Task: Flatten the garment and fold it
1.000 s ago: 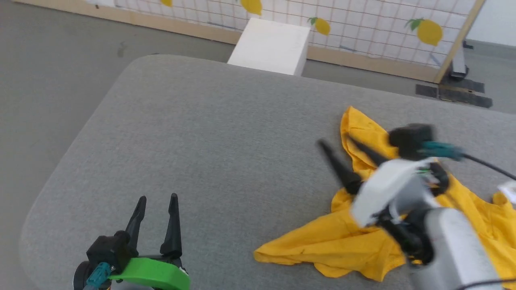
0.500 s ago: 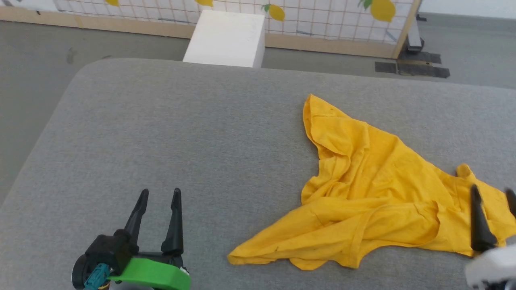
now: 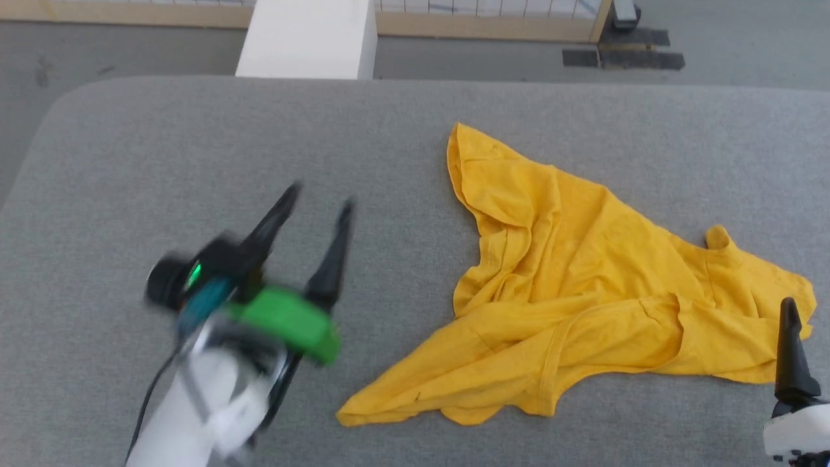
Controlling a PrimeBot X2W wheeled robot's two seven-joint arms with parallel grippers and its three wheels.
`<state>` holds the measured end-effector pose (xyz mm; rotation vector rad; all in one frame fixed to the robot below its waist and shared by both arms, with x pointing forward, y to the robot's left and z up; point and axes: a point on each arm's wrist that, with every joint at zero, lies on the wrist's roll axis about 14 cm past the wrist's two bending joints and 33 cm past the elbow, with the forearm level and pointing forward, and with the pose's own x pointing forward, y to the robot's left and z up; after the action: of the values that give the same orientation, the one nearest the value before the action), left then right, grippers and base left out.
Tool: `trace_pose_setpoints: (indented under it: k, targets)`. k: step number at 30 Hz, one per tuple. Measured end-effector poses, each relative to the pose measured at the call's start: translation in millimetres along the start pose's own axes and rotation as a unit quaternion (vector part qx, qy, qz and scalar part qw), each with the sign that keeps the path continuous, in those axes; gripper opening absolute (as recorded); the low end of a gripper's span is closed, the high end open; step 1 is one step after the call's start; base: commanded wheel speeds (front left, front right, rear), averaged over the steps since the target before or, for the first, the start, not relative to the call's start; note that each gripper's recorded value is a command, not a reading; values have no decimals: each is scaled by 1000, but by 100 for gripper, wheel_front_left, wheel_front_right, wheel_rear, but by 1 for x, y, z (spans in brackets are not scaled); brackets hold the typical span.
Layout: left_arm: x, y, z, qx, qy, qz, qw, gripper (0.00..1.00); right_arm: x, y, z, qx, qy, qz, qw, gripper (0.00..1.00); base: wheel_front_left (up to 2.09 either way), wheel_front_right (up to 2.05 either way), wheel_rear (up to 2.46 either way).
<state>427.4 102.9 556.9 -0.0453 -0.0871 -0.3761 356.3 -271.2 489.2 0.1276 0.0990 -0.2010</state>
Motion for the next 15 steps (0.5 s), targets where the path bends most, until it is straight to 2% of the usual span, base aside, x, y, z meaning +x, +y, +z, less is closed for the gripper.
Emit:
trace_pose_setpoints:
  k: [6,8,11,12,15]
  targets:
    - [58,-52,-5,21,65,-112,991,100,10,-6,-7,-6,12,-11,1000,100,0,0,0]
    - [69,-70,-15,13,96,-140,985,100,14,-5,-8,-8,14,-12,1000,100,0,0,0]
    - [77,-92,-42,5,154,-175,973,100,21,-4,-11,-9,19,-12,1000,100,0,0,0]
    - [76,-102,-67,0,201,-191,961,100,24,-5,-15,-10,25,-13,1000,100,0,0,0]
    - [69,-108,-102,2,267,-204,942,100,25,-6,-19,-10,31,-17,999,100,0,0,0]
